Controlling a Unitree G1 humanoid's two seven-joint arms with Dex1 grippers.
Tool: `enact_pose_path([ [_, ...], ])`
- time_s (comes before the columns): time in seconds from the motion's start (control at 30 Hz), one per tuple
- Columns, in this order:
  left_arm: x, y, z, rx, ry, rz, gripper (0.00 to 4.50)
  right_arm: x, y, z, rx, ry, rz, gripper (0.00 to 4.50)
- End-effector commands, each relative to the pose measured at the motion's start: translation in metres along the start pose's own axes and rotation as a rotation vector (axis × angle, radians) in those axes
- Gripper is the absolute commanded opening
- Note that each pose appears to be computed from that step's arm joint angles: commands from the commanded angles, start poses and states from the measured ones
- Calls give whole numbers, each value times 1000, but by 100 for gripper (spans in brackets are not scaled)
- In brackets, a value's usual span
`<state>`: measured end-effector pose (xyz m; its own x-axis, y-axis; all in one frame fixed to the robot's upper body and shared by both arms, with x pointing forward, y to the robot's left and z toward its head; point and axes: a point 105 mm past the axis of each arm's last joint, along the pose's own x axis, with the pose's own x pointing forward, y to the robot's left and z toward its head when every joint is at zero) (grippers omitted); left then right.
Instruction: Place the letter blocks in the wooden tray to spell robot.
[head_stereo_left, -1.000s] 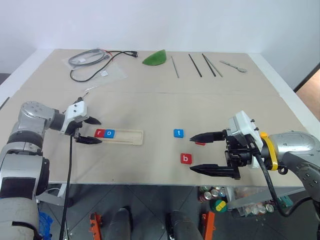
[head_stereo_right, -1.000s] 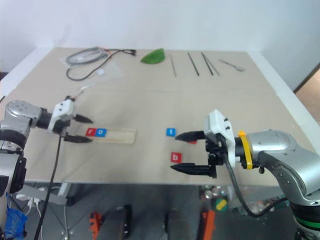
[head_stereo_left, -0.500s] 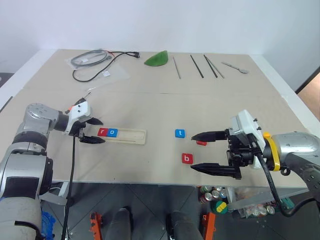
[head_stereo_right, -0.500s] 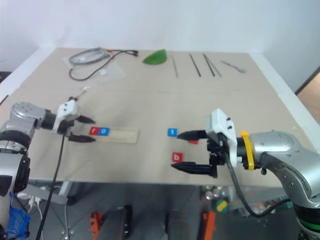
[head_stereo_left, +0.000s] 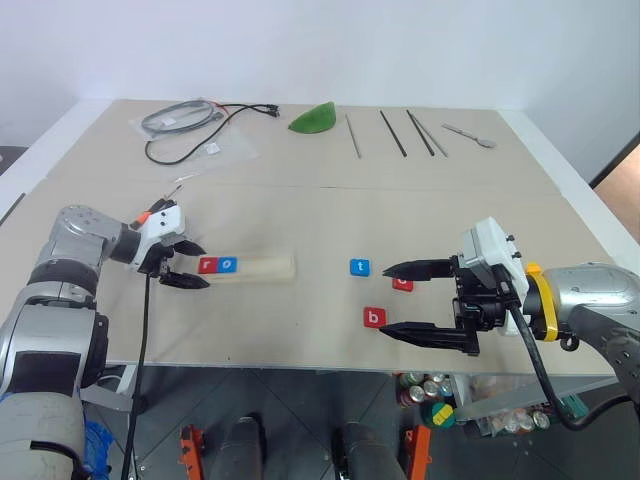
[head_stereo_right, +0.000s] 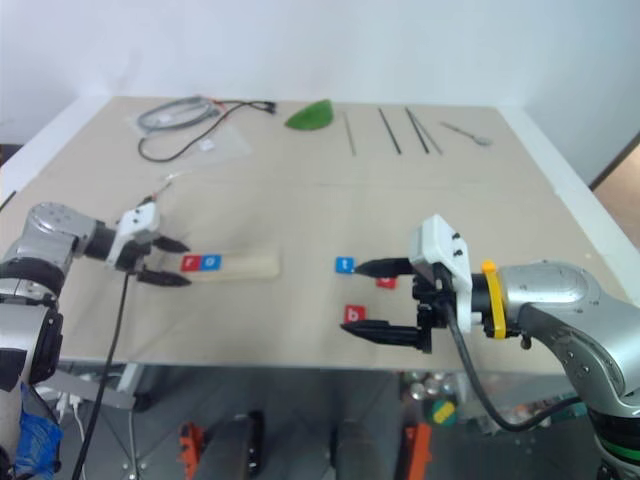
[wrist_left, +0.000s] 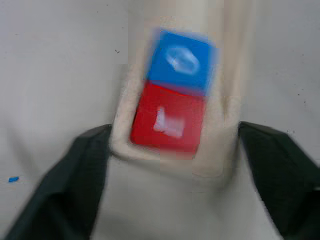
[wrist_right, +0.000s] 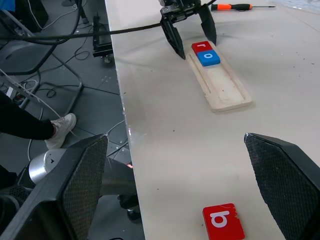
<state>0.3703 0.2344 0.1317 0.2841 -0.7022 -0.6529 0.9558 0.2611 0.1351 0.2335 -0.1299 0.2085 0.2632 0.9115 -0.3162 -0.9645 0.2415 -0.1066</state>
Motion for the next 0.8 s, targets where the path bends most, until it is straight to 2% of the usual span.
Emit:
enact_pose_path([
  [0.03, 6, -8, -1, -22, -9, -73, 322, 2, 2, 8, -54, -17, 3, 450],
  [0.3, 13, -10, 6, 48, -43, -88, 322, 3, -1, 8, -62, -16, 7, 450],
  [0.5, 28, -14, 20, 124, -57, -139, 322, 4, -3, 8, -68, -16, 7, 450],
  [0.8, 45, -25, 27, 187, -49, -218, 322, 7, -5, 9, -75, -25, 6, 450],
])
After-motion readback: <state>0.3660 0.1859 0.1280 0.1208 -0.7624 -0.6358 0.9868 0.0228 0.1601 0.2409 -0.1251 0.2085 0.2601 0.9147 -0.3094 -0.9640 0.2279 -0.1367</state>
